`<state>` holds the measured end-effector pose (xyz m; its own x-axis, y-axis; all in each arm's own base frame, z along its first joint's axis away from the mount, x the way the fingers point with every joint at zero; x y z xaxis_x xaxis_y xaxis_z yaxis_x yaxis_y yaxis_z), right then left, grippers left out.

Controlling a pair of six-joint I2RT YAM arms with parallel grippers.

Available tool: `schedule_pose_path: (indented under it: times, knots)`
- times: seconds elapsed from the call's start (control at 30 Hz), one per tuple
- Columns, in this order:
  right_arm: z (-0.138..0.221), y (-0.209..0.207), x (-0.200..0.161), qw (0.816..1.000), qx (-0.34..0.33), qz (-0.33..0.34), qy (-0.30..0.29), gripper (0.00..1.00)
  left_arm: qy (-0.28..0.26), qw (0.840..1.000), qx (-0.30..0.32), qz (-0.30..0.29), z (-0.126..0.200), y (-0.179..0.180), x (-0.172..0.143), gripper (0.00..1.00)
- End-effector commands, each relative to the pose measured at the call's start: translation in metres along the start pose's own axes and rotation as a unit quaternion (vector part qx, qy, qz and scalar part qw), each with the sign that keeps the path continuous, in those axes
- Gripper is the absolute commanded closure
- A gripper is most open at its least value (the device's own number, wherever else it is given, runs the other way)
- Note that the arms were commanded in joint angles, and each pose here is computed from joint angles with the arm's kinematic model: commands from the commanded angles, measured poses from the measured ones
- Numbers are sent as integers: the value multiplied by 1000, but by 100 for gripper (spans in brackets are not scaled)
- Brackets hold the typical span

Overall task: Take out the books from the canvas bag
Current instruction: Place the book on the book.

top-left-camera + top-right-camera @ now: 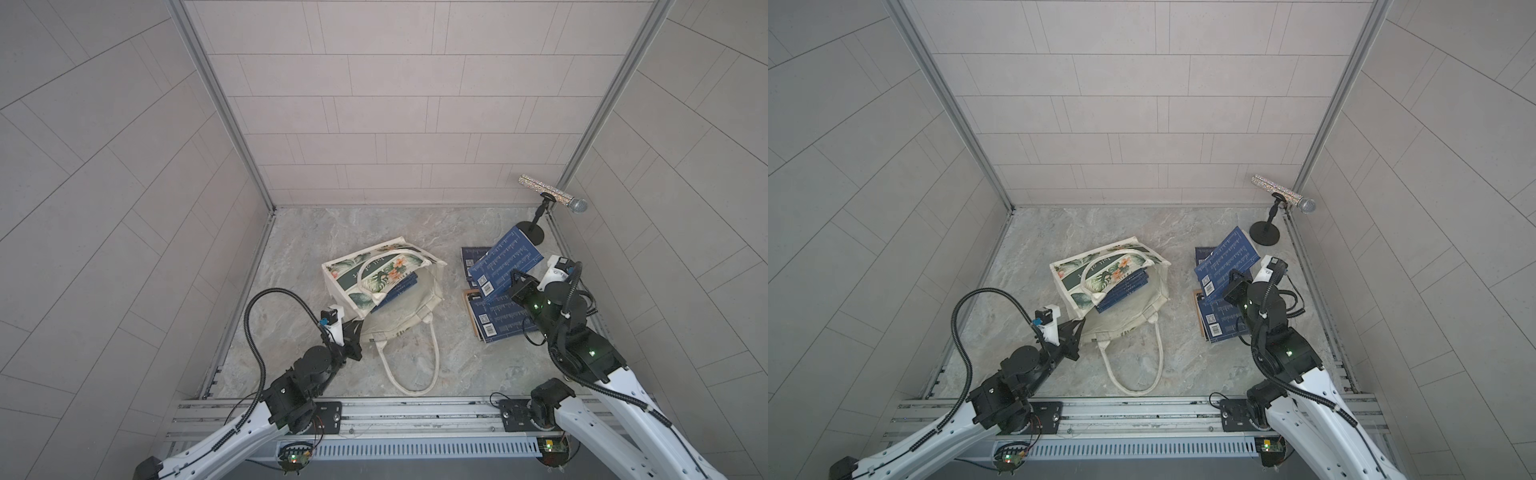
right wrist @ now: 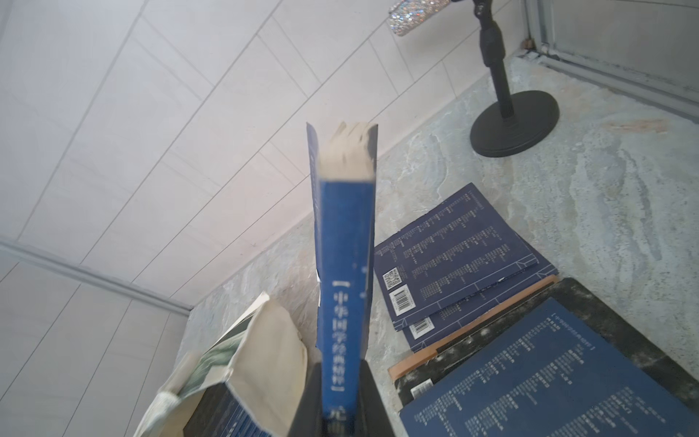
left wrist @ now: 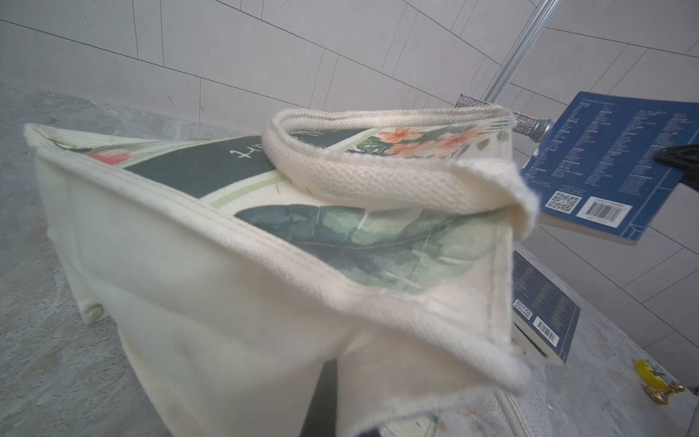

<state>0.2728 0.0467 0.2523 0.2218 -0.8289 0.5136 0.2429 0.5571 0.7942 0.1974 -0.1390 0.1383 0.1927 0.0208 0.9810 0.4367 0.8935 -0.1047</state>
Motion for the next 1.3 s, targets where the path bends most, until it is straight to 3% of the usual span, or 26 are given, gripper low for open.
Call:
schedule_pose_path:
  times: [0.0, 0.47, 0.83, 1.0, 1.27]
  knots:
    - [-18, 18, -1, 996, 66, -48, 27, 100, -20, 1000, 4, 5, 1, 0, 15, 100]
    - [-92, 10, 23, 976, 124, -181, -12, 100, -17, 1000, -1, 3, -1, -2, 14, 100]
    - [-129, -50, 20, 976, 51, -207, -43, 100, -18, 1000, 1, 3, 0, -1, 15, 100]
    - [-148, -76, 0, 969, 40, -242, -9, 100, -17, 1000, 1, 2, -1, -2, 15, 100]
    - [-148, -113, -14, 968, -18, -249, -18, 100, -16, 1000, 1, 1, -1, -1, 14, 100]
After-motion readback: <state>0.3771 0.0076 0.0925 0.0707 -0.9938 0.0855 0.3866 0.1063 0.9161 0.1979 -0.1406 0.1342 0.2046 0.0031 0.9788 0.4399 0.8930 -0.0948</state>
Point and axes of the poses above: each gripper's point midway between its finger pads, its own z axis back along the fingers, its own y axis along the line the jaws close on, x = y × z, the point moved 1 cm from there along z, back along the fingers, and after that the axes turned 14 degrees about -z, right-handed, at the moved point
